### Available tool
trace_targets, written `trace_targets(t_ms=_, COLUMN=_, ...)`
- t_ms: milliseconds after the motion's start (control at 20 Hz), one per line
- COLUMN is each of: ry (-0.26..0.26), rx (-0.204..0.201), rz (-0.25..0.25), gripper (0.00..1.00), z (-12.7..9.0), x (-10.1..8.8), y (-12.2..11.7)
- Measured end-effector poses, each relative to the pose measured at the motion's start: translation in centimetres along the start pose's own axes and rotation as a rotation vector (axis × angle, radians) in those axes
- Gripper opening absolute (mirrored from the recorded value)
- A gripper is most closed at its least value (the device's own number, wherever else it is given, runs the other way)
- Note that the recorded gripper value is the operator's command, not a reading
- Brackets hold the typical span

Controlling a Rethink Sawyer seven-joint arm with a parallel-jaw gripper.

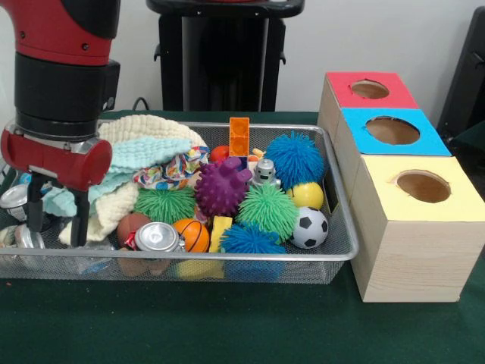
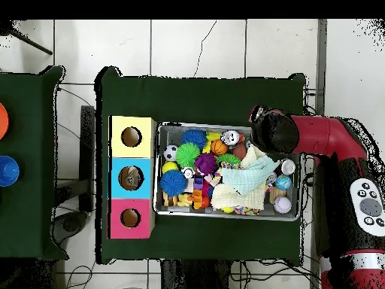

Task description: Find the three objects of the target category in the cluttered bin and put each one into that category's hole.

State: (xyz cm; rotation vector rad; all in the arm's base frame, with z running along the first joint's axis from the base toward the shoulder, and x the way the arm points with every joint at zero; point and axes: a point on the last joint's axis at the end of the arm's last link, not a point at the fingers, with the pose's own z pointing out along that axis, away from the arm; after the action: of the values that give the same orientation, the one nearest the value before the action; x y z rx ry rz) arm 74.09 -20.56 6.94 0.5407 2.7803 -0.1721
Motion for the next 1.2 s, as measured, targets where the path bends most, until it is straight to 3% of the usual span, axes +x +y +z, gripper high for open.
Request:
trace_targets(t_ms=250, ry=0.014, rx=-0.038, rz=0.031, gripper=1.0, z=1.4, x=0.3, y=-0.5)
trace_targets(t_ms=650, ry=0.075, rx=-0.098, rz=0.053, gripper=1.0, z=4.0, x=2.9, y=0.6)
trace_targets(t_ms=950, ry=0.107, rx=-0.131, rz=0.048, gripper=1.0, z=3.2, x=4.2, y=2.3)
trace_targets(t_ms=1200, ry=0.125, rx=-0.135, rz=0.041, gripper=1.0, z=1.0, x=4.2, y=2.9)
